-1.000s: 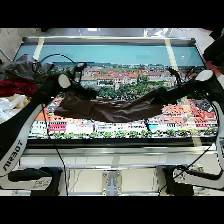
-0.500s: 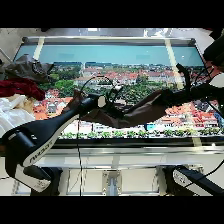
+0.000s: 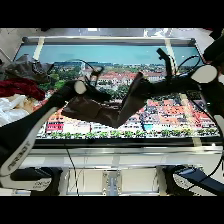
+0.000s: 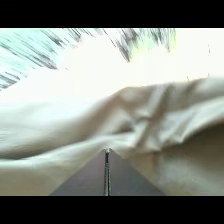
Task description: Fold the shirts.
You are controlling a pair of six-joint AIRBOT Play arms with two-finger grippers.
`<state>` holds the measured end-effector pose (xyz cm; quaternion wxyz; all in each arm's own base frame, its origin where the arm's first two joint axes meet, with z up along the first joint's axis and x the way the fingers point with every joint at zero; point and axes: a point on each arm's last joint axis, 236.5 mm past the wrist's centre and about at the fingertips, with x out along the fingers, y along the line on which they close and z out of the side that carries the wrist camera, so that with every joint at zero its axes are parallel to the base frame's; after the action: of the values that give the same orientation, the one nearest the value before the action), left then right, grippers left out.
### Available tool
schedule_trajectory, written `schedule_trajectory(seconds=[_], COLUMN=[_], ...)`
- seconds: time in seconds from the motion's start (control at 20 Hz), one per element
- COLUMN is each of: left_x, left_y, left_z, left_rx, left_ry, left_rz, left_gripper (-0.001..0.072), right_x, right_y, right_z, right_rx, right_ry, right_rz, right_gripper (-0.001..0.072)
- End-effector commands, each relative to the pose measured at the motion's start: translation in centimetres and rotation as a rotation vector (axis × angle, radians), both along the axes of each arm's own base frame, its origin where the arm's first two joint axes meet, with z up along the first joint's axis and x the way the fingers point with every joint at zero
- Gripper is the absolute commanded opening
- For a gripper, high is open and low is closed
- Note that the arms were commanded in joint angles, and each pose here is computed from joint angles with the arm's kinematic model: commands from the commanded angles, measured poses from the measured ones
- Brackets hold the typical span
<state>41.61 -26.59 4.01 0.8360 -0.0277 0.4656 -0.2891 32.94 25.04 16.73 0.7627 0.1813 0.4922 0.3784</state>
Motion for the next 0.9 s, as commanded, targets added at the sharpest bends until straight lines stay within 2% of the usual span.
schedule_trajectory(seconds=[0.0, 0.15, 0.35, 0.4, 0.45, 0.5, 0.6, 0.7, 0.75, 0.85], left_x=[2.3, 1.5, -0.8, -1.1, -1.2, -1.2, -1.2, -1.3, -1.5, -2.1], left_y=[9.5, 17.2, 23.0, 23.7, 24.2, 24.5, 24.4, 24.2, 24.1, 23.9], left_z=[9.9, 14.8, 15.5, 15.2, 14.9, 14.8, 14.7, 14.7, 14.5, 14.0], left_rx=[-0.035, 0.009, 0.068, 0.073, 0.077, 0.077, 0.076, 0.069, 0.07, 0.076], left_ry=[-0.205, -0.308, -0.267, -0.248, -0.236, -0.233, -0.23, -0.227, -0.216, -0.185], left_rz=[0.167, 0.306, 0.404, 0.419, 0.428, 0.434, 0.434, 0.429, 0.424, 0.411], left_gripper=[0.0013, 0.0013, 0.0013, 0.0013, 0.0013, 0.0013, 0.0013, 0.0013, 0.0013, 0.0013], right_x=[1.1, 2.2, 4.4, 5.1, 5.8, 6.4, 7.3, 9.7, 11.0, 13.0], right_y=[7.6, 14.6, 22.4, 23.6, 24.5, 24.9, 24.5, 21.9, 19.2, 10.1], right_z=[0.3, -2.9, -6.2, -6.3, -5.9, -5.1, -3.2, -2.4, -3.2, -7.6], right_rx=[0.059, 0.078, 0.173, 0.194, 0.224, 0.256, 0.271, 0.19, 0.091, -0.191], right_ry=[-0.075, -0.067, -0.061, -0.078, -0.092, -0.099, -0.141, -0.233, -0.259, -0.128], right_rz=[0.044, 0.086, 0.033, 0.01, -0.018, -0.041, -0.045, -0.033, -0.01, -0.04], right_gripper=[0.0006, 0.0006, 0.0015, 0.012, 0.0459, 0.0653, 0.0659, 0.0639, 0.0604, 0.0588])
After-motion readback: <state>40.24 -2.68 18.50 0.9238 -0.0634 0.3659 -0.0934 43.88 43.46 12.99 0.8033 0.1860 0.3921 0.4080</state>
